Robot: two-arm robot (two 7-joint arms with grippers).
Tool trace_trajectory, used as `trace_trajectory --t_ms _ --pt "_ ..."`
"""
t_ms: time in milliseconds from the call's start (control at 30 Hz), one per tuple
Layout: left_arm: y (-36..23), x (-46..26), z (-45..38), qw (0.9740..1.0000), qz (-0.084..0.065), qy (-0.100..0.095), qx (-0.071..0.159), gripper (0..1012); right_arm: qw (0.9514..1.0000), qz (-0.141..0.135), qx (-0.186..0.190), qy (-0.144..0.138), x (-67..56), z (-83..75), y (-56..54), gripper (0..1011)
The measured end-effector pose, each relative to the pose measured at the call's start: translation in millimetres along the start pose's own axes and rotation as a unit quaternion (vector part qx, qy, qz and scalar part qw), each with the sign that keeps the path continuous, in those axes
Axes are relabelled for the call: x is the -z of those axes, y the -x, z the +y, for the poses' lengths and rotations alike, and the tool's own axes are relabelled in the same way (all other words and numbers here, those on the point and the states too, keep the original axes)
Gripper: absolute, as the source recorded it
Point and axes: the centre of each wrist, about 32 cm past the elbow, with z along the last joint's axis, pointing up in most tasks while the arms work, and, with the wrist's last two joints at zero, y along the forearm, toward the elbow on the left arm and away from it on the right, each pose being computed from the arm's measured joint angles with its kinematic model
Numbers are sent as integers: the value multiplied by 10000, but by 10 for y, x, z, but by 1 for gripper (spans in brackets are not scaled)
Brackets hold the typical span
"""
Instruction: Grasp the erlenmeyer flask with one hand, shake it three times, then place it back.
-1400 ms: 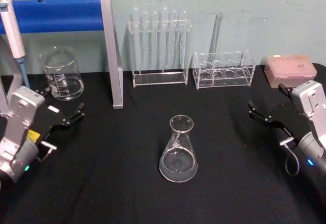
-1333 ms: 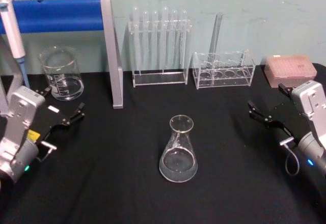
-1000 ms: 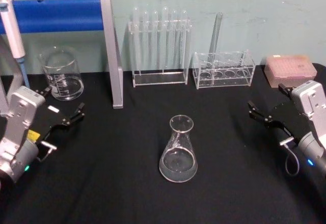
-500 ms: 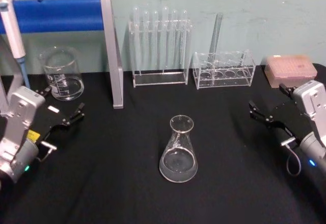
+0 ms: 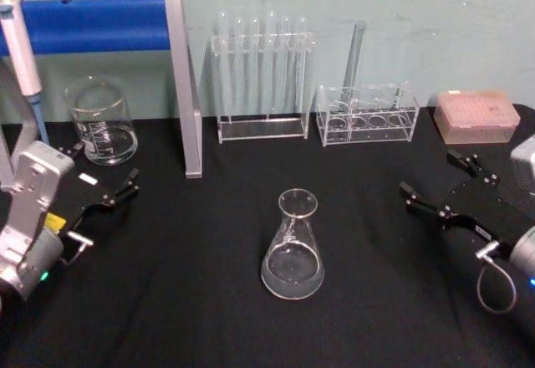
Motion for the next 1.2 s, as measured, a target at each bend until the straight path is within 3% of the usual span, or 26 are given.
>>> trace_trajectory --t_ms 233,467,700,1200 --pt "0 0 0 10000 0 0 0 1001 9974 190 -682 -128 -73 -156 35 1000" --pt "0 0 0 10000 0 0 0 1001 9919 267 -1224 -209 -86 -169 72 1000" --pt "0 0 0 10000 0 0 0 1001 9807 410 -1894 -265 -59 -88 116 1000" --pt "0 0 0 10000 0 0 0 1001 9605 788 -2645 -342 -41 251 134 1000"
